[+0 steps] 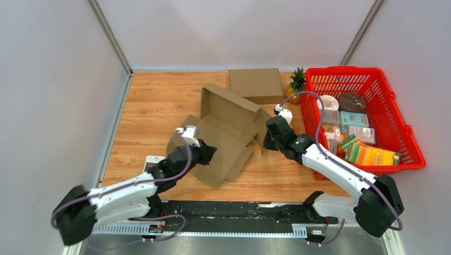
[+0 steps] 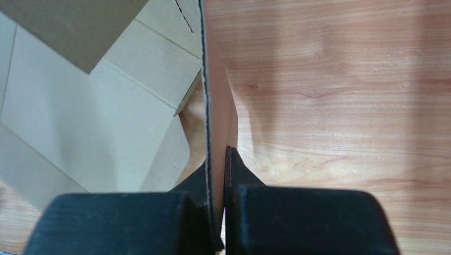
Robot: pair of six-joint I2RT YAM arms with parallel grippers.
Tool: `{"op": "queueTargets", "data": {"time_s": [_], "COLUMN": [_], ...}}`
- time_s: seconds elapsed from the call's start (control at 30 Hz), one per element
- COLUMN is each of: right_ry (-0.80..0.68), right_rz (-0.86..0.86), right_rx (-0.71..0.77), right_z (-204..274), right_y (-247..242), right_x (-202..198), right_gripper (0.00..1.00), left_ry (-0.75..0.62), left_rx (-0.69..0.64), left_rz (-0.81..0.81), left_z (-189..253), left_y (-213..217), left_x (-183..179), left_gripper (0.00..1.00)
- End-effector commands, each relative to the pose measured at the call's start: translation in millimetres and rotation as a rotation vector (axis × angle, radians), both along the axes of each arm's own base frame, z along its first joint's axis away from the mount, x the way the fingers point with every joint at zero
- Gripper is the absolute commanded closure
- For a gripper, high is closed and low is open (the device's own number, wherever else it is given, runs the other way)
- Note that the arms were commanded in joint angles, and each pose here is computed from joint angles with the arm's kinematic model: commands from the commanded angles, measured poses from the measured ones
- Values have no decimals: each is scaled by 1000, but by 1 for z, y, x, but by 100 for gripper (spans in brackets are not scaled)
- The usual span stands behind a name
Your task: Fold the paper box
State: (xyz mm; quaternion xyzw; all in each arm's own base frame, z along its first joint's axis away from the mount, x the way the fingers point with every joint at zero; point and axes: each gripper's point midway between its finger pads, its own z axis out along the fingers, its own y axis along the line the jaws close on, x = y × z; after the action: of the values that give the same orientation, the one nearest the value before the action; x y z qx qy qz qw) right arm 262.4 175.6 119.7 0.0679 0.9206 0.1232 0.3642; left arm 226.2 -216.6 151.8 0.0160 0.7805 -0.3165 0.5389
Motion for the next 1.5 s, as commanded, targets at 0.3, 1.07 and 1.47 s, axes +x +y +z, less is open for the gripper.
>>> {"op": "queueTargets", "data": {"time_s": [0.3,1.07,1.47], "right_ry": [-97,-162,-260], "right_rz": [37,429,218], "right_rx": [56,-63,-175], "right_z": [22,55,59], "right_y": [16,49,-42], "right_x": [14,-23,-14], "right_gripper": [98,32,21], "left_ry": [200,344,340], "left_rx": [-209,-216,-222], "left_rz": [-188,-167,-193], "left_z": [-77,-160,-160], "left_y": [-139,-115,-118], "left_x": [24,1,-1], "left_gripper": [93,95,94]}}
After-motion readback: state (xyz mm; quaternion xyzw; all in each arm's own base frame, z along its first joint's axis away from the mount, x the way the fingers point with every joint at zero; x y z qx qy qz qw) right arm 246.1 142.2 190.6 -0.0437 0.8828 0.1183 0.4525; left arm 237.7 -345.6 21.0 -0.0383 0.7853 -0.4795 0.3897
